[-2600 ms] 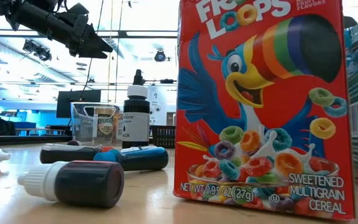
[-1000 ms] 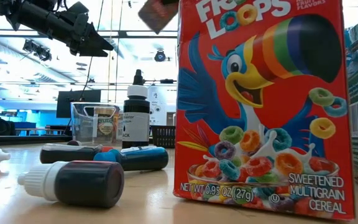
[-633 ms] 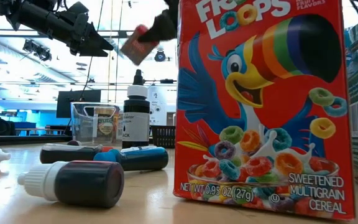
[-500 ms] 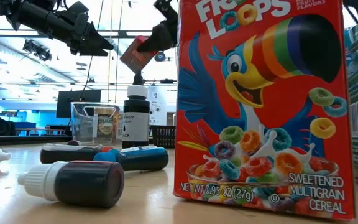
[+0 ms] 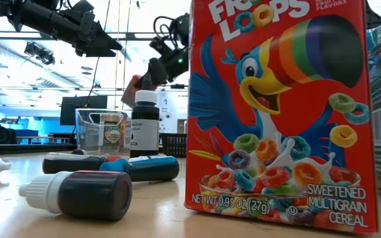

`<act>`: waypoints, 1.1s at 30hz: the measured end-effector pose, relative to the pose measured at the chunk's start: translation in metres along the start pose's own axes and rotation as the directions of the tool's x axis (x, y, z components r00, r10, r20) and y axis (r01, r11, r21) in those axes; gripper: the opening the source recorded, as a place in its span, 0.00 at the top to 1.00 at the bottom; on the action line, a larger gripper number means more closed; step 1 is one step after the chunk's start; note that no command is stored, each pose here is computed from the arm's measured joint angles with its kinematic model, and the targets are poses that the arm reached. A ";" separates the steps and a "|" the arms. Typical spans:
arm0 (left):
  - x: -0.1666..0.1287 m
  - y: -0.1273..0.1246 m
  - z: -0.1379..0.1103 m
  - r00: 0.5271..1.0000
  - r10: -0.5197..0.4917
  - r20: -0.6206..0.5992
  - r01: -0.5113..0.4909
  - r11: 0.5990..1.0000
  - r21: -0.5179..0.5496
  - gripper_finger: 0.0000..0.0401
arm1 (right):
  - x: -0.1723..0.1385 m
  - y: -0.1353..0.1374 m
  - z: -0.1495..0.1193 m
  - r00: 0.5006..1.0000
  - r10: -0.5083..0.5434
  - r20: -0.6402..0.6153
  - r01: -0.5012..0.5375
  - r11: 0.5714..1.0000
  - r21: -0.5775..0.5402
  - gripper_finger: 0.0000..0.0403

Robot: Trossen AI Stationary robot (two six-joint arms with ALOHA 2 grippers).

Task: Pick & Place Kitchen Items
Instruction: Put the red seasoning can into the transparent bin

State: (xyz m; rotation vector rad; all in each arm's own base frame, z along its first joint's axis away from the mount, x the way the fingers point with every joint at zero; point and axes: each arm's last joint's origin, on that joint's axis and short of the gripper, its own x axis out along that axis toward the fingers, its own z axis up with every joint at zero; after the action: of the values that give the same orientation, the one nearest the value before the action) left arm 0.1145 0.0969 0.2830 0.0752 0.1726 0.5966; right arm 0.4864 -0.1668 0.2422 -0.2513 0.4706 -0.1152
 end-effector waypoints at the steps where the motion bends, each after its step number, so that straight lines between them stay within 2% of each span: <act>1: 0.000 0.000 0.000 1.000 0.000 0.000 0.000 1.000 0.000 0.11 | 0.003 0.000 -0.004 1.000 -0.013 -0.013 0.014 0.999 0.031 0.42; 5: 0.000 0.000 0.000 1.000 0.000 0.000 0.000 1.000 0.000 0.11 | 0.010 0.001 -0.010 0.999 -0.027 -0.018 0.029 0.995 0.097 0.43; 10: 0.000 0.000 0.000 1.000 0.000 0.000 0.000 1.000 0.000 0.11 | 0.010 0.002 -0.018 0.998 -0.035 -0.056 0.040 0.994 0.101 0.41; 15: 0.000 0.000 0.000 1.000 0.000 -0.002 0.000 1.000 -0.001 0.11 | 0.011 0.000 -0.029 0.997 -0.024 -0.080 0.036 0.987 0.158 0.42; 20: 0.000 0.000 0.000 1.000 0.000 -0.003 0.000 1.000 -0.002 0.11 | 0.013 0.004 -0.040 0.994 -0.015 -0.104 0.032 0.986 0.163 0.43; 24: 0.000 0.000 0.000 1.000 0.000 -0.003 0.000 1.000 -0.003 0.11 | 0.014 0.006 -0.046 0.994 0.007 -0.109 0.011 0.986 0.167 0.39; 33: 0.000 0.000 0.000 1.000 0.000 -0.004 0.000 1.000 -0.004 0.11 | 0.014 0.008 -0.047 0.994 0.050 -0.093 -0.034 0.985 0.172 0.37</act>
State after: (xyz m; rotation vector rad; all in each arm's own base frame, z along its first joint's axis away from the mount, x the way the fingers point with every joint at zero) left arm 0.1144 0.0969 0.2826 0.0706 0.1753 0.5968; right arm 0.4781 -0.1716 0.1937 -0.0680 0.5592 -0.1259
